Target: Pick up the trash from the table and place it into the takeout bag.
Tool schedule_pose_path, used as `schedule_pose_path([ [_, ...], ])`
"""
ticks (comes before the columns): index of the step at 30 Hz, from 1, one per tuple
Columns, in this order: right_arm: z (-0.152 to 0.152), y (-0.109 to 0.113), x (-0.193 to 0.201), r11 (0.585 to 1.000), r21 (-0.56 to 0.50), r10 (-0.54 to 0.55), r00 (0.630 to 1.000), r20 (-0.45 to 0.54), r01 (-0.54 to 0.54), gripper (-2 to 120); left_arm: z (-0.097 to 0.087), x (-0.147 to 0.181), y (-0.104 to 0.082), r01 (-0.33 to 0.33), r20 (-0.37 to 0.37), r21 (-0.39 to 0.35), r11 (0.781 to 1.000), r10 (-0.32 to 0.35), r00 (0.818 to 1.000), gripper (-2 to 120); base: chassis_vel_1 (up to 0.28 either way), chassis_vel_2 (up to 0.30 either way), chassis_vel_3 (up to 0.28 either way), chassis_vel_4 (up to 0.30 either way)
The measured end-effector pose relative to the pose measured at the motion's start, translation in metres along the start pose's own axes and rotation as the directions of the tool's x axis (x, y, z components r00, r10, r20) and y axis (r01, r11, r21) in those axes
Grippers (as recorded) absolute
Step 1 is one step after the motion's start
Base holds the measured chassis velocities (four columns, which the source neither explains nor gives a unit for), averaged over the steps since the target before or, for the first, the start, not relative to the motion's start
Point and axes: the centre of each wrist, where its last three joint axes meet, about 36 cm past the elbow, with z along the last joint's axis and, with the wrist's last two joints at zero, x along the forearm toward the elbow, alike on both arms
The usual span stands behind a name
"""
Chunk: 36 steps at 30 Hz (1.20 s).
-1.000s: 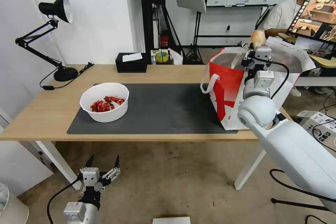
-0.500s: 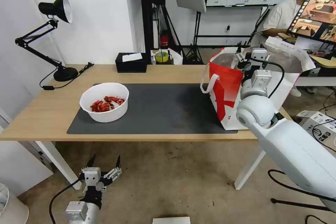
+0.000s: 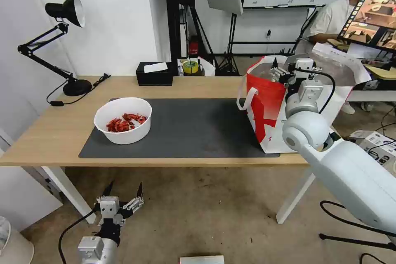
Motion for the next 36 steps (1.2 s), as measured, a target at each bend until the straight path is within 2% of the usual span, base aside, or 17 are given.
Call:
schedule_pose_path([
  [3,-0.009,-0.005,0.006,1.0,-0.004,-0.015,1.0,0.025,0.015,100,-0.001,0.0,0.001,0.002,0.003,0.0,1.0,-0.002,1.0,100,0.0,0.0,0.0,0.0],
  [7,-0.029,-0.014,0.024,0.993,-0.06,-0.098,0.994,0.055,0.101,100,-0.003,-0.001,0.001,0.004,0.01,0.002,1.0,-0.004,1.0,100,0.0,0.0,0.0,0.0],
  [10,-0.037,-0.024,0.047,0.949,-0.175,-0.256,0.965,0.062,0.263,100,-0.006,-0.004,0.001,0.003,0.022,0.005,1.0,-0.003,1.0,100,0.0,0.0,0.0,0.0],
  [11,-0.037,-0.024,0.047,0.949,-0.175,-0.256,0.965,0.062,0.263,100,-0.006,-0.004,0.001,0.003,0.022,0.005,1.0,-0.003,1.0,100,0.0,0.0,0.0,0.0],
  [14,-0.026,-0.033,0.077,0.859,-0.275,-0.431,0.9,0.068,0.432,100,-0.008,-0.007,0.001,0.003,0.032,0.009,1.0,-0.004,0.999,100,0.0,0.0,0.0,0.0],
  [15,-0.026,-0.033,0.077,0.859,-0.275,-0.431,0.9,0.068,0.432,100,-0.008,-0.007,0.001,0.003,0.032,0.009,1.0,-0.004,0.999,100,0.0,0.0,0.0,0.0],
  [18,-0.009,-0.041,0.107,0.774,-0.323,-0.556,0.829,0.068,0.545,100,-0.012,-0.007,0.0,0.003,0.042,0.01,1.0,-0.003,0.999,100,0.0,0.0,0.0,0.0],
  [19,-0.009,-0.041,0.107,0.774,-0.323,-0.556,0.829,0.068,0.545,100,-0.012,-0.007,0.0,0.003,0.042,0.01,1.0,-0.003,0.999,100,0.0,0.0,0.0,0.0],
  [21,0.009,-0.045,0.129,0.744,-0.337,-0.592,0.803,0.065,0.576,100,-0.015,-0.006,0.0,0.002,0.046,0.011,1.0,-0.002,0.999,100,0.0,0.0,0.0,0.0],
  [24,0.032,-0.05,0.155,0.747,-0.345,-0.589,0.806,0.051,0.568,100,-0.016,-0.006,0.002,0.003,0.048,0.007,1.0,-0.004,0.999,100,0.0,0.0,0.0,0.0],
  [28,0.059,-0.056,0.189,0.773,-0.349,-0.556,0.831,0.032,0.53,100,-0.016,-0.006,0.005,0.002,0.046,0.003,1.0,-0.002,0.999,100,0.0,0.0,0.0,0.0],
  [30,0.082,-0.056,0.216,0.795,-0.361,-0.528,0.849,-0.018,0.487,100,-0.016,-0.006,0.005,-0.001,0.045,0.003,1.0,0.001,0.999,100,0.0,0.0,0.0,0.0],
  [31,0.082,-0.056,0.216,0.795,-0.361,-0.528,0.849,-0.018,0.487,100,-0.016,-0.006,0.005,-0.001,0.045,0.003,1.0,0.001,0.999,100,0.0,0.0,0.0,0.0],
  [36,0.118,-0.051,0.255,0.83,-0.367,-0.484,0.87,-0.096,0.421,100,-0.016,-0.006,0.004,-0.008,0.044,0.003,1.0,0.008,0.999,100,0.0,0.0,0.0,0.0],
])
